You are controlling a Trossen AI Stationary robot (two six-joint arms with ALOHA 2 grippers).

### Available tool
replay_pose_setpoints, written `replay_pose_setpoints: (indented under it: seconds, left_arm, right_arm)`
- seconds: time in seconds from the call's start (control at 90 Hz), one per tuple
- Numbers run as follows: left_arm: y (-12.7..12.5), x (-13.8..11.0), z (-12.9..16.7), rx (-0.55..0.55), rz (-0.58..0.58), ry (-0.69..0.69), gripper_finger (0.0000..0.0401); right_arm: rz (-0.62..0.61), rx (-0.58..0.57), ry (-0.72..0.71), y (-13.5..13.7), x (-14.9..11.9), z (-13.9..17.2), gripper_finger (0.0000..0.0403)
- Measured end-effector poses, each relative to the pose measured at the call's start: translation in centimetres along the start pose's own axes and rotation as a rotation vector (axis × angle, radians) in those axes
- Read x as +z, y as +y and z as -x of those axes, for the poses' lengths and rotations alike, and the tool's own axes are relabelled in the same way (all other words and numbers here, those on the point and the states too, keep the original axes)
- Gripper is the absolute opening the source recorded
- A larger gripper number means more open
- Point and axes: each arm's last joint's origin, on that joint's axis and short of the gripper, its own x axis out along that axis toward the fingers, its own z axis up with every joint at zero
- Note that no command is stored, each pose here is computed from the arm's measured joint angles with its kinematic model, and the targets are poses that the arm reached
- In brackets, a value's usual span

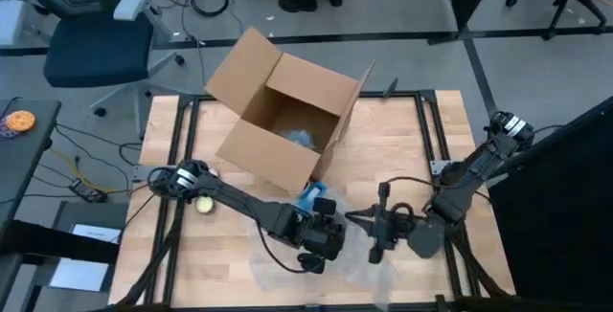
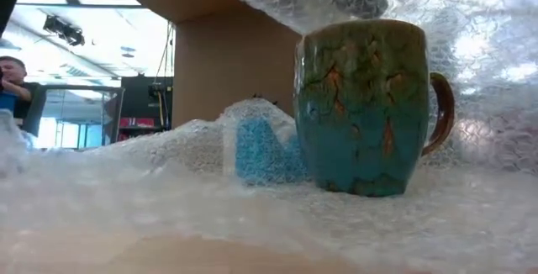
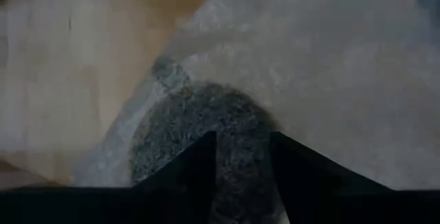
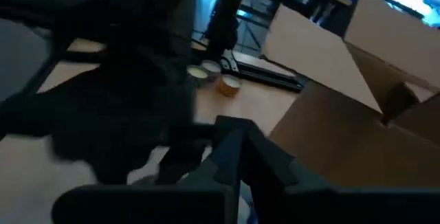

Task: Wrap mug
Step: Wrap the brown mug with the bubble wrap on the table

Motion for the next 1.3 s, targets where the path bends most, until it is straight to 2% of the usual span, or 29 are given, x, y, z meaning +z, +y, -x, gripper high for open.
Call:
replay_pose_setpoints:
  seconds: [0.1, 0.244, 0.478, 0.633, 0.767, 0.911, 1.078, 1.167, 1.3]
  left_arm:
    - [-0.1, -0.1, -0.3, 0.000, 0.001, -0.003, 0.0120]
    - [-0.1, -0.1, -0.4, 0.005, 0.006, -0.014, 0.0120]
    - [-0.1, 0.0, -0.4, 0.009, 0.011, -0.026, 0.0120]
    - [-0.1, -0.1, -0.4, 0.009, 0.008, -0.018, 0.0120]
    - [-0.1, -0.1, -0.4, 0.009, 0.008, -0.019, 0.0120]
    - [-0.1, -0.1, -0.4, 0.009, 0.009, -0.019, 0.0120]
    - [-0.1, -0.1, -0.4, 0.009, 0.012, -0.019, 0.0120]
    - [-0.1, -0.1, -0.4, 0.009, 0.013, -0.020, 0.0120]
    - [-0.1, -0.1, -0.4, 0.009, 0.013, -0.020, 0.0120]
  right_arm:
    - [-0.032, 0.079, -0.031, 0.2, 0.5, 2.3, 0.0001]
    - [-0.202, 0.262, 0.008, 0.8, 0.1, 5.1, 0.0022]
    - [-0.510, 0.525, 0.290, 2.4, -1.8, 7.3, 0.0110]
    - [-0.649, 0.607, 0.458, 3.5, -2.7, 8.5, 0.0160]
    - [-0.611, 0.580, 0.461, 5.6, -3.7, 8.2, 0.0181]
    - [-0.507, 0.601, 0.407, 8.9, -4.8, 6.8, 0.0192]
    - [-0.284, 0.632, 0.294, 12.9, -6.6, 5.4, 0.0194]
    - [-0.148, 0.602, 0.318, 14.1, -8.6, 4.5, 0.0194]
    - [-0.008, 0.544, 0.386, 15.2, -11.3, 2.9, 0.0194]
